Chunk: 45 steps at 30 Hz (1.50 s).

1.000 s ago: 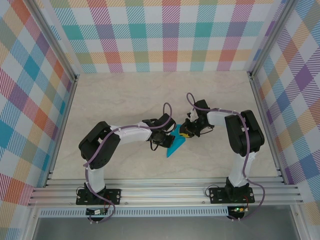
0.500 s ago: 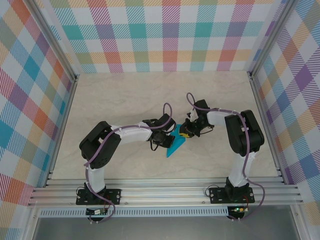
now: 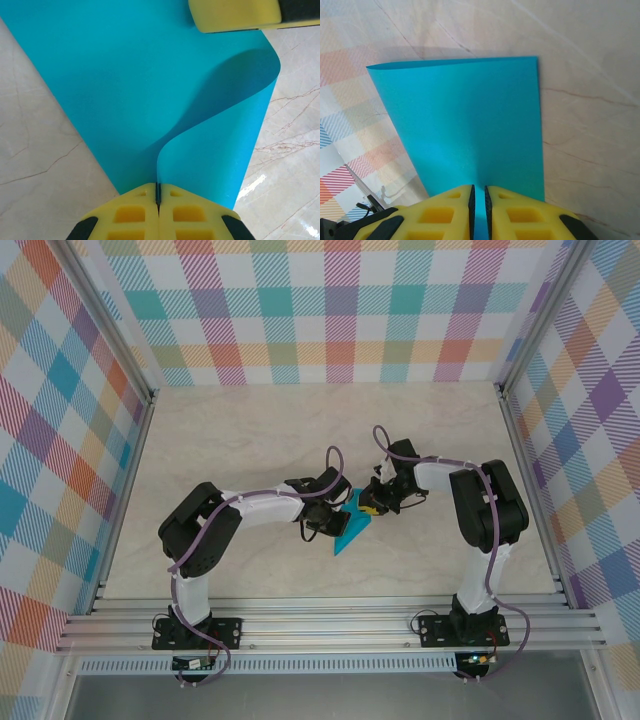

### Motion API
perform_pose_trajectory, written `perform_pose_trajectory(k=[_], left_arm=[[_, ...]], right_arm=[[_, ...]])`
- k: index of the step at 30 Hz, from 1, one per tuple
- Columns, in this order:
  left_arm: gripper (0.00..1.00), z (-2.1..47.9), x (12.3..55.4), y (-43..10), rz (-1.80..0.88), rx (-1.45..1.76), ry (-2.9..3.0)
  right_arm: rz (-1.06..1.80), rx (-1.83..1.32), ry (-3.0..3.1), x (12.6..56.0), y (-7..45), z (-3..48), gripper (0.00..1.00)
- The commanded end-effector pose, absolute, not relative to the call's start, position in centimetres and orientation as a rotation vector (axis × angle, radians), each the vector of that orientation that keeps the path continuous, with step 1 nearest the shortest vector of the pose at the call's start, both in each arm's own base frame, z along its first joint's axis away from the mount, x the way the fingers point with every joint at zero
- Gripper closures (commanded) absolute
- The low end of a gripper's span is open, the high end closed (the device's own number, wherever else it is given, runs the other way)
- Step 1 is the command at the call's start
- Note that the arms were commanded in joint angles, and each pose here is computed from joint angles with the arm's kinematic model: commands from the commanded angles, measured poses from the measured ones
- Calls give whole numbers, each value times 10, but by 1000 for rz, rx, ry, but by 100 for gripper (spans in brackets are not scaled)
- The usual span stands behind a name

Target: Fold a paper plane with a square sheet of paper (pick it up from the middle)

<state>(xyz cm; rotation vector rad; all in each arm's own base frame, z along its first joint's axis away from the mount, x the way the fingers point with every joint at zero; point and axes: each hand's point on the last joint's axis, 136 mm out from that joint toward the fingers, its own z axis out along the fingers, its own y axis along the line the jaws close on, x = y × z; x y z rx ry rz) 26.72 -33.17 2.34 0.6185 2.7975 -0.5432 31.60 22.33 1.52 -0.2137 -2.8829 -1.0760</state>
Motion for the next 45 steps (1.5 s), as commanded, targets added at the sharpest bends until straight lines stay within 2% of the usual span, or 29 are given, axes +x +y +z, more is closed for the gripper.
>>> perform_pose_trajectory(k=[1, 25, 32, 38, 43, 45], left_arm=[[98, 29, 269, -328, -543, 589, 2801], [99, 7, 269, -323, -476, 625, 2827], [100, -2, 263, -320, -475, 635, 2844], [100, -6, 261, -320, -486, 636, 2857], [100, -5, 261, -322, -501, 627, 2855], [100, -5, 261, -322, -498, 630, 2854]], right_arm=[[-920, -245, -2889, 306, 211, -12, 83], [-949, -247, -2885, 309, 214, -6, 82], [-993, -216, -2979, 325, 215, 33, 76], [-901, -252, -3152, 330, 193, 66, 66], [-913, -301, -3259, 321, 178, 88, 66], [-1002, -330, -3291, 315, 177, 100, 71]])
